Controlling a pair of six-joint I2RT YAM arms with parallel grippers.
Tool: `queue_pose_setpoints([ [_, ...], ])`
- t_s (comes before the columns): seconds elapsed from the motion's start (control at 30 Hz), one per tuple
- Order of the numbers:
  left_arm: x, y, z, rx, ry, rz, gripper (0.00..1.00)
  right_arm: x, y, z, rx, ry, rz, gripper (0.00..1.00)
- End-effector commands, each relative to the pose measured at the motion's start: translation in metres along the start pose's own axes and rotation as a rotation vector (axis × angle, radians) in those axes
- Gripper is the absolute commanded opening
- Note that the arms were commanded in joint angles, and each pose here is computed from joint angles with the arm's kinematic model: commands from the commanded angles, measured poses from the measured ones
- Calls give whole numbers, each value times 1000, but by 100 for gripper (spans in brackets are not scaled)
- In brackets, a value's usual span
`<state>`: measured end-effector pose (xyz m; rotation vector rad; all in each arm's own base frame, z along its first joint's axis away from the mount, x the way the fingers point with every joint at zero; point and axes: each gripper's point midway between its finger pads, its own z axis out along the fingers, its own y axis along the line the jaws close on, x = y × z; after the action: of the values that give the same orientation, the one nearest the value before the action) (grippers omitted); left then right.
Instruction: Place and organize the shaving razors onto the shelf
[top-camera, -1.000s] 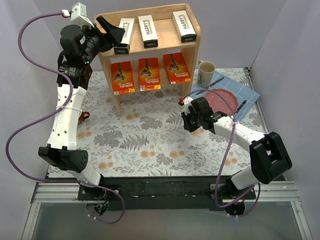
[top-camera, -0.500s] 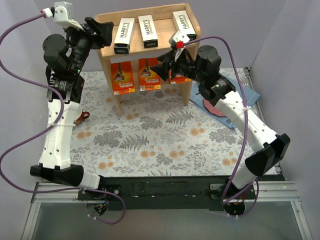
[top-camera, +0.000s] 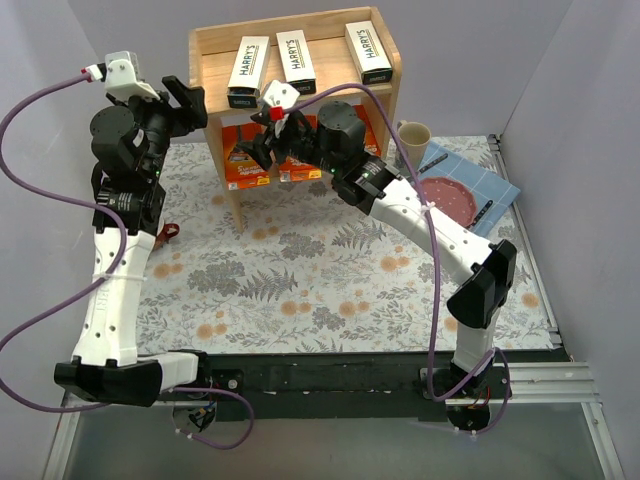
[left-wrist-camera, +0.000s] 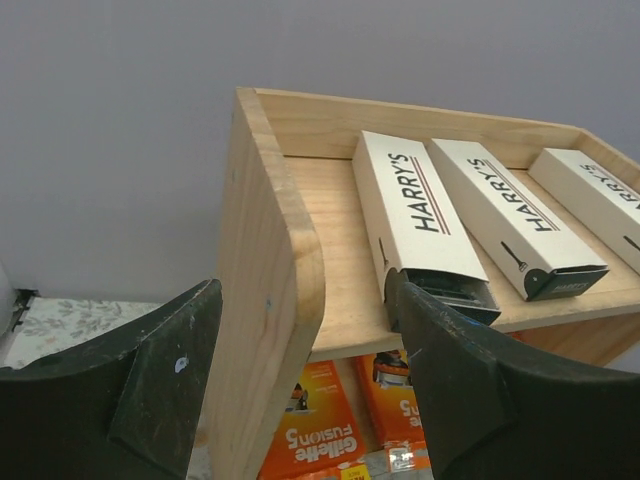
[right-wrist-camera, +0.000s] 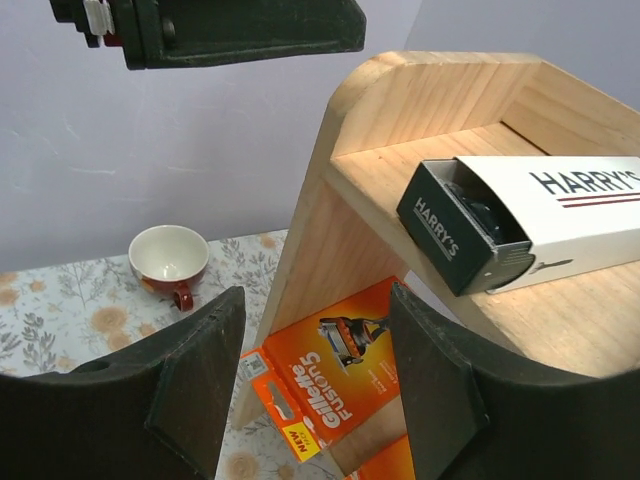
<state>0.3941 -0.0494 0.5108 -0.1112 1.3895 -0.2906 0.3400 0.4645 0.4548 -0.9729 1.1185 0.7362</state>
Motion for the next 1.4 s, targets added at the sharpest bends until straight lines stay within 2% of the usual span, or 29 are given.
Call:
queue_pose_setpoints([
  [0.0, -21, 7, -26, -34, -45, 26, 70, -49, -17, -2, 130, -100, -81, 67],
  [0.23, -9, 14, -34, -51, -21, 22, 70, -54, -39, -13, 279, -70, -127, 64],
  [0.53, -5, 12, -35, -37, -10, -5, 71, -45, -53, -15, 367, -49, -163, 64],
  [1.37, 9, 6, -44, 6, 43, -56, 72, -32, -70, 14, 450, -86, -139, 66],
])
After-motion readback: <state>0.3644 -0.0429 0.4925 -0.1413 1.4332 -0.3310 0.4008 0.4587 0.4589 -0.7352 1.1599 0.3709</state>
